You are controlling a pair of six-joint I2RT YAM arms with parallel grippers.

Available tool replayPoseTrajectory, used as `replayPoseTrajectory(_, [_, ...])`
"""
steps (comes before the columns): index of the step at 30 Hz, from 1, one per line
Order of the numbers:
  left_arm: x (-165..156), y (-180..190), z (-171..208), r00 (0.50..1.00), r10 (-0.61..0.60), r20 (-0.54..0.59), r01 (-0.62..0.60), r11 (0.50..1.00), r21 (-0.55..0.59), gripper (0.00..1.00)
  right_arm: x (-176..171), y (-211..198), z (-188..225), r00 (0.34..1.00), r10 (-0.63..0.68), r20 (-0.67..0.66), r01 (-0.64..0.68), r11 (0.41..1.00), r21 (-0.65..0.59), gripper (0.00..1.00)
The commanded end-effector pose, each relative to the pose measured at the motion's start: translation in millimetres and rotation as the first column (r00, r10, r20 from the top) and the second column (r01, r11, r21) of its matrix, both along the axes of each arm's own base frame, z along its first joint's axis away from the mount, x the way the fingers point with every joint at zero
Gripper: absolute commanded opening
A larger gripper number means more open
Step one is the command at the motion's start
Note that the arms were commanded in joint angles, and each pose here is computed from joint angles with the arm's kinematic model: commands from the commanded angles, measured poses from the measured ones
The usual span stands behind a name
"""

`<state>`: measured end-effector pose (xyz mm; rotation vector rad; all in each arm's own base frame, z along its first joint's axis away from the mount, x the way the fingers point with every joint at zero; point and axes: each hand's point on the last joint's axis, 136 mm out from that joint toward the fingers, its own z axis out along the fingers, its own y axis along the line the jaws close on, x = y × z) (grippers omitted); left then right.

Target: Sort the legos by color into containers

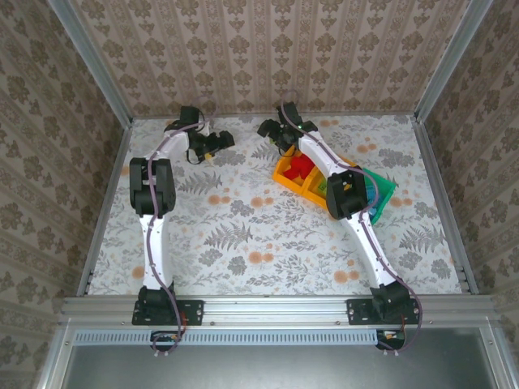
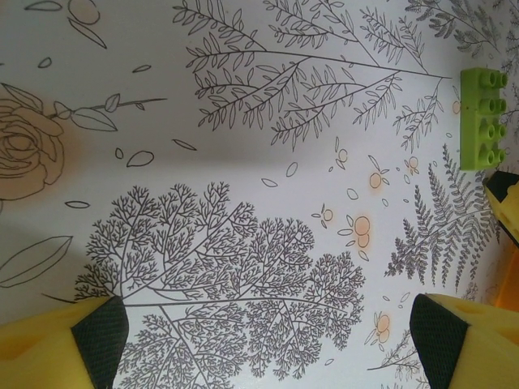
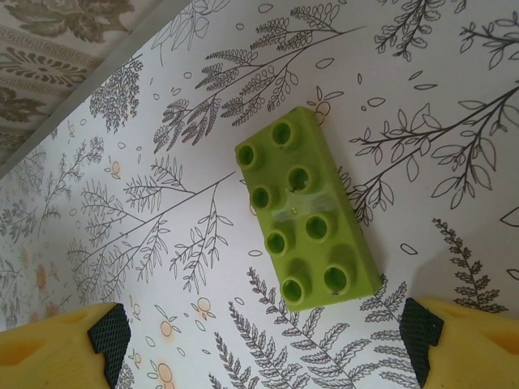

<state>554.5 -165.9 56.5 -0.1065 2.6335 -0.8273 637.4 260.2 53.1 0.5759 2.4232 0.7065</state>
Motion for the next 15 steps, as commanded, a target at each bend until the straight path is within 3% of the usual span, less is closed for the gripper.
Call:
replayPoseTrajectory(1, [2.7,4.8,27.5,0.999,0.005,0.051,-0.004,1.000,-0.023,0.94,6.0,-12.8,-17.4,0.998,-0.061,-0.027,0.061,0.998,0.000,0.90])
replayPoseTrajectory(15, [0.3,5.3,26.6,0.999,0.007,0.050,-0.005,1.000,-0.031,0.94,24.0,-16.3,-2.5,0.998,-0.008,0.070,0.004,0.998,0.057,0.88])
